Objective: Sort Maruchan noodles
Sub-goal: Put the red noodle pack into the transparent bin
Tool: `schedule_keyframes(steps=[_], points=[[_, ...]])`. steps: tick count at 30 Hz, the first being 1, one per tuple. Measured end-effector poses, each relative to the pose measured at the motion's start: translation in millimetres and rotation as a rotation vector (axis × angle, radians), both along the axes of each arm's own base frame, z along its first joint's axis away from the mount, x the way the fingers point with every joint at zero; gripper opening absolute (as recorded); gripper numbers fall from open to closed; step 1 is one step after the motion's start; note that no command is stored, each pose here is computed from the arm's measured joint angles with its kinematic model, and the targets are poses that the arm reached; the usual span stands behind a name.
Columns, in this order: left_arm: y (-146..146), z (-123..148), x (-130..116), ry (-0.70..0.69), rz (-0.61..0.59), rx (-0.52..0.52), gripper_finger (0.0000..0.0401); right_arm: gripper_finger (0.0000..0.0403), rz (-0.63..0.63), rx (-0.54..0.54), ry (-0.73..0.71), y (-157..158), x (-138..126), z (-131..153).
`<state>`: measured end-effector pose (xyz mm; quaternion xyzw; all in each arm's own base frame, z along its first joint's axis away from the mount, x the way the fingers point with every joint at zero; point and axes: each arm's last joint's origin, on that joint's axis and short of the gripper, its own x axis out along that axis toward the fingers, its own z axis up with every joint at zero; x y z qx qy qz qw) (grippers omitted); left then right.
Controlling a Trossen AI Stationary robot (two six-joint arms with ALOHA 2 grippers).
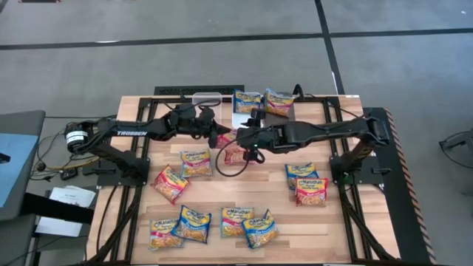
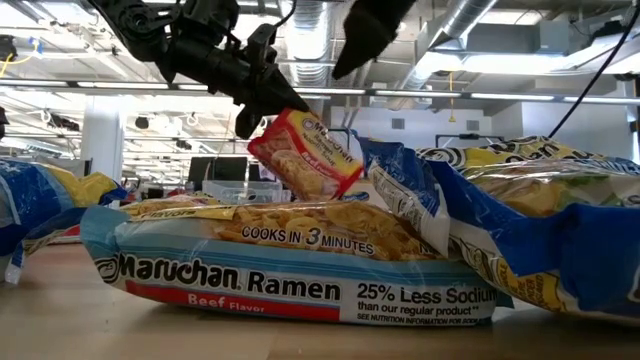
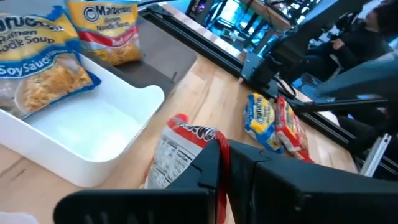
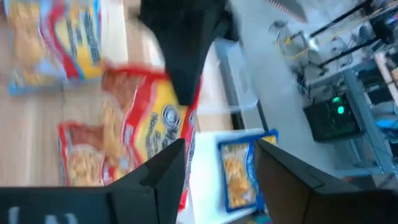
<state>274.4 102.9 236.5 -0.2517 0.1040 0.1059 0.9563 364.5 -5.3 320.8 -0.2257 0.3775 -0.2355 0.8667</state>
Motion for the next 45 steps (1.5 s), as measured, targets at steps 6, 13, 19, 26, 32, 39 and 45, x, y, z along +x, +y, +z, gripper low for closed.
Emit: schedule_keyframes(steps=[6,13,19,26,32,39,45], points=[[-1,-2,-1,0.019,-0.043,-0.012,0.0000,0.0214,0.005,0.009,-0.005,0,-3,3],[-2,-3,-1,0.031,-0.051,-0.019,0.0000,0.0214,0.148,0.182,0.014,-13,2,-4],[-3,-3,-1,0.028,-0.079,-0.022,0.0000,0.0214,0.166,0.252,0.014,-46,0,-5],[-3,-3,-1,0.026,-0.094,-0.025,0.0000,0.0214,0.259,0.401,-0.010,-81,5,-17],[-4,-3,0,0.028,-0.099,-0.014,0.0000,0.0214,0.307,0.411,0.086,-89,12,-41],[-4,-3,0,0.029,-0.100,-0.012,0.0000,0.0214,0.343,0.395,0.103,-95,25,-59],[-4,-3,0,0.029,-0.094,-0.010,0.0000,0.0214,0.338,0.461,0.171,-100,28,-80]])
